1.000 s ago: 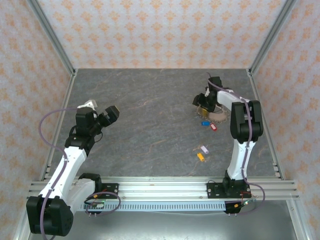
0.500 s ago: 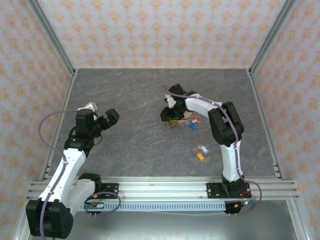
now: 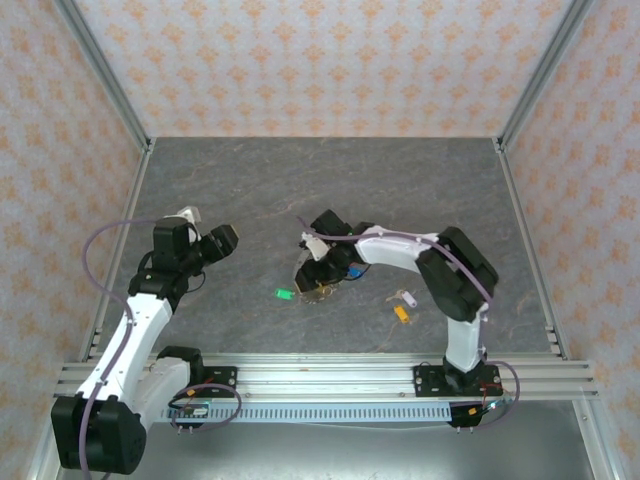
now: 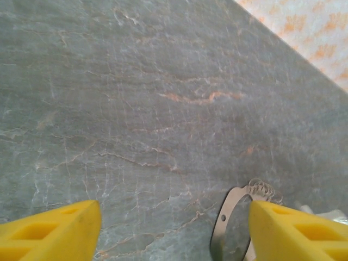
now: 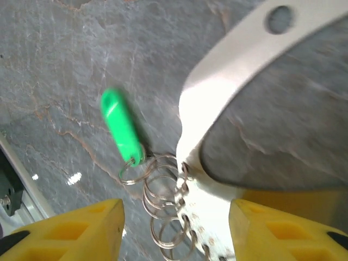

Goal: Put the keys on the keyring

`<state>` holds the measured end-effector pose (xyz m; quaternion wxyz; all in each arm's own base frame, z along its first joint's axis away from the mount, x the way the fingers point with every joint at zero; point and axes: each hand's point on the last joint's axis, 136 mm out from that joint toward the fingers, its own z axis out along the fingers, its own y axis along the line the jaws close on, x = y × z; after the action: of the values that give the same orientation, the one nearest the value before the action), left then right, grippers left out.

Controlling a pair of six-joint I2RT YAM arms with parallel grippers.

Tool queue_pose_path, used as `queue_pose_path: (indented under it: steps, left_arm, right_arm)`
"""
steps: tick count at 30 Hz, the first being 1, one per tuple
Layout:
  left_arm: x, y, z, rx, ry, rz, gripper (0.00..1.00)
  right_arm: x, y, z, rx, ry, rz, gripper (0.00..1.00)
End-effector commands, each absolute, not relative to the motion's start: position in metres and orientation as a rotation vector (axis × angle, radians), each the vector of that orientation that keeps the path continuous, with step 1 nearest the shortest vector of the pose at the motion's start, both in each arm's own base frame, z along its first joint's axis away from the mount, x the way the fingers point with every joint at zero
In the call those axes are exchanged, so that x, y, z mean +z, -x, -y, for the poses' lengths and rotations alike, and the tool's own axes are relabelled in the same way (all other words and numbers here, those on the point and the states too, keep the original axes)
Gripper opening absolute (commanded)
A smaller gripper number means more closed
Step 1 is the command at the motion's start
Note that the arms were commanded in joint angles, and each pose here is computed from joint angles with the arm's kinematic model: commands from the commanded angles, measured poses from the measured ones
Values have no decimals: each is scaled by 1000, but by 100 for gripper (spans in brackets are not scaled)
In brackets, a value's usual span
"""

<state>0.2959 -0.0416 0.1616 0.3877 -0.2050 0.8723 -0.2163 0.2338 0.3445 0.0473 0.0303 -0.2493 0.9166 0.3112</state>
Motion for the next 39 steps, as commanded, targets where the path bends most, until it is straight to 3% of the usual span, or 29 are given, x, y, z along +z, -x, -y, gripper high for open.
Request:
queue_pose_path:
  steps: [1, 4, 8, 22, 39]
  left_arm:
    - [161, -294, 68, -636, 427, -2279, 66]
    - [153, -297, 95, -670, 337, -2345, 64]
    - [134, -304, 130, -686, 234, -2457, 54]
    - [69, -321, 215, -691, 3, -2718, 20]
    - [20, -326, 218, -612, 25, -2824, 14]
  right_arm:
    - [90, -272, -331, 922, 483, -2646, 53]
    - [88, -295, -294, 932, 169, -2615, 50]
    - [73, -307, -260, 965, -85, -2630, 46]
    - [53, -322, -248, 893, -182, -2712, 40]
    - [28, -309, -235, 810, -258, -2802, 39]
